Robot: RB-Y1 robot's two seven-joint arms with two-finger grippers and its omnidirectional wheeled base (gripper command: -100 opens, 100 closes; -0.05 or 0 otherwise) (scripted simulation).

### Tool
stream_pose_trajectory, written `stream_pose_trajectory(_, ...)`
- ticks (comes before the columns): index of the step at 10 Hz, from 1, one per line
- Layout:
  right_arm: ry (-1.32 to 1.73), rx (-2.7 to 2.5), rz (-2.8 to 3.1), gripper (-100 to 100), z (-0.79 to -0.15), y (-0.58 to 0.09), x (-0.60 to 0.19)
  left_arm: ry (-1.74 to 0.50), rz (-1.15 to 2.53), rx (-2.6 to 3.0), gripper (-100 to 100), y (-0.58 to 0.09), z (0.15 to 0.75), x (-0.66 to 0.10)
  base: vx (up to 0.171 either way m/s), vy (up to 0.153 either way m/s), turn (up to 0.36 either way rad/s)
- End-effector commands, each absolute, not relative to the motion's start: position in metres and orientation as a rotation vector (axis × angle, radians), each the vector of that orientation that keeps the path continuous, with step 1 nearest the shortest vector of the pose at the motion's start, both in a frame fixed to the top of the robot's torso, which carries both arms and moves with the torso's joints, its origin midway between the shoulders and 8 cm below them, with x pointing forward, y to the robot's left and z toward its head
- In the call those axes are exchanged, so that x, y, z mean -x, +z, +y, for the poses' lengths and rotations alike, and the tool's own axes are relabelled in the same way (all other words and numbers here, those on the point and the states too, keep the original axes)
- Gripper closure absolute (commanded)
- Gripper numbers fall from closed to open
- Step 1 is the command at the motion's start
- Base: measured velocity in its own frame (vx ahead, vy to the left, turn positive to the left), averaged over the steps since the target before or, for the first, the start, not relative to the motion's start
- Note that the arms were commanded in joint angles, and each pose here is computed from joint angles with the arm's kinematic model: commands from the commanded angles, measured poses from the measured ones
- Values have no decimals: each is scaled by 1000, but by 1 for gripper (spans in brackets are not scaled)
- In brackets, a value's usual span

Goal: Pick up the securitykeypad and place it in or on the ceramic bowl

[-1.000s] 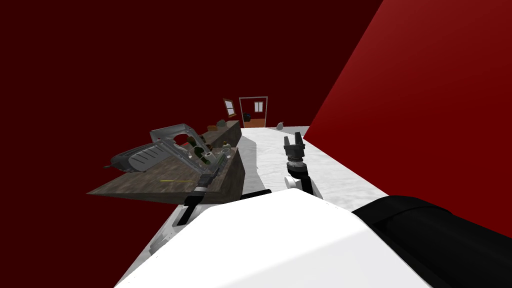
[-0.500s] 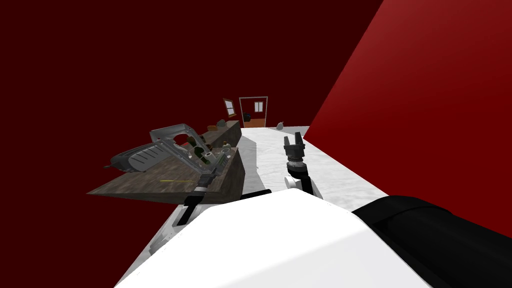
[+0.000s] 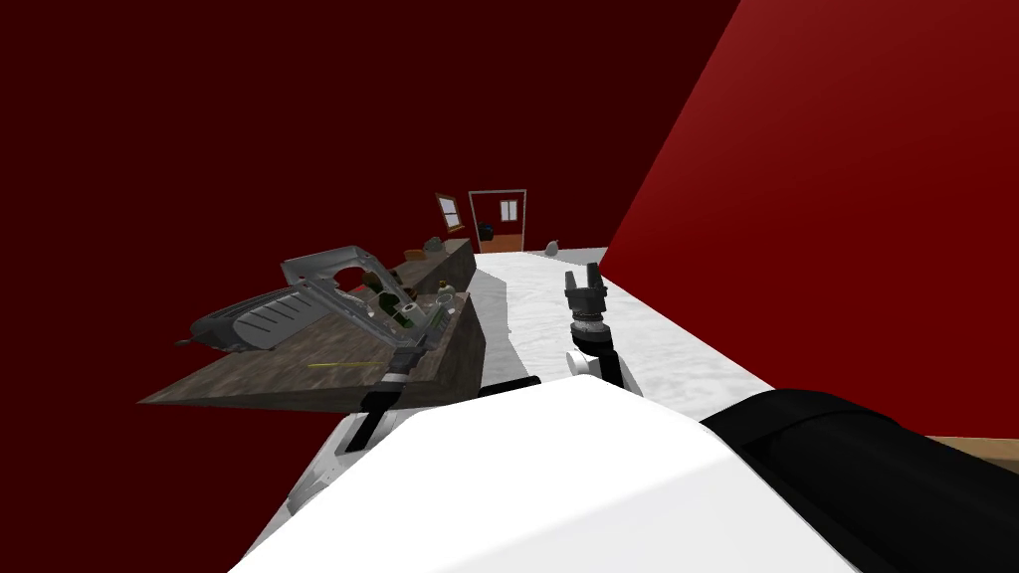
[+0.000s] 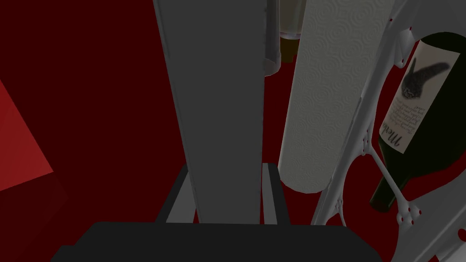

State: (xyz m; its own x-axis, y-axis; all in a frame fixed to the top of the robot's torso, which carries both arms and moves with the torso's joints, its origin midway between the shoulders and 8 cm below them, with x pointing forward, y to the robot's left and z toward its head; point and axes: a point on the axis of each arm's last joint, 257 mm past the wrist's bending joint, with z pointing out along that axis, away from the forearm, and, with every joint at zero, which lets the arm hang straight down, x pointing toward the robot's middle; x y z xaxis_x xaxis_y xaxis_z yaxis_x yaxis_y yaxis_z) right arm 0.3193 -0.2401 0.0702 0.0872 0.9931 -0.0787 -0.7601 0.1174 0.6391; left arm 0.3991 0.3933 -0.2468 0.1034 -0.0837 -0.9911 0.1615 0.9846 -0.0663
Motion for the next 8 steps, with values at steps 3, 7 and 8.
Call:
stream_pose_trajectory(3, 1390, -504, 573, 0, -240, 70, -319, -104, 1470, -53, 100, -252, 424, -394, -133, 56, -198)
stream_pose_trajectory(7, 1390, -504, 573, 0, -240, 70, -319, -12, 1475, -28, 100, -248, 464, -390, -106, 98, -223)
stream_pose_trajectory(8, 1390, -504, 573, 0, -240, 70, -319, 24, 1478, -19, 100, -247, 479, -389, -74, 82, -176)
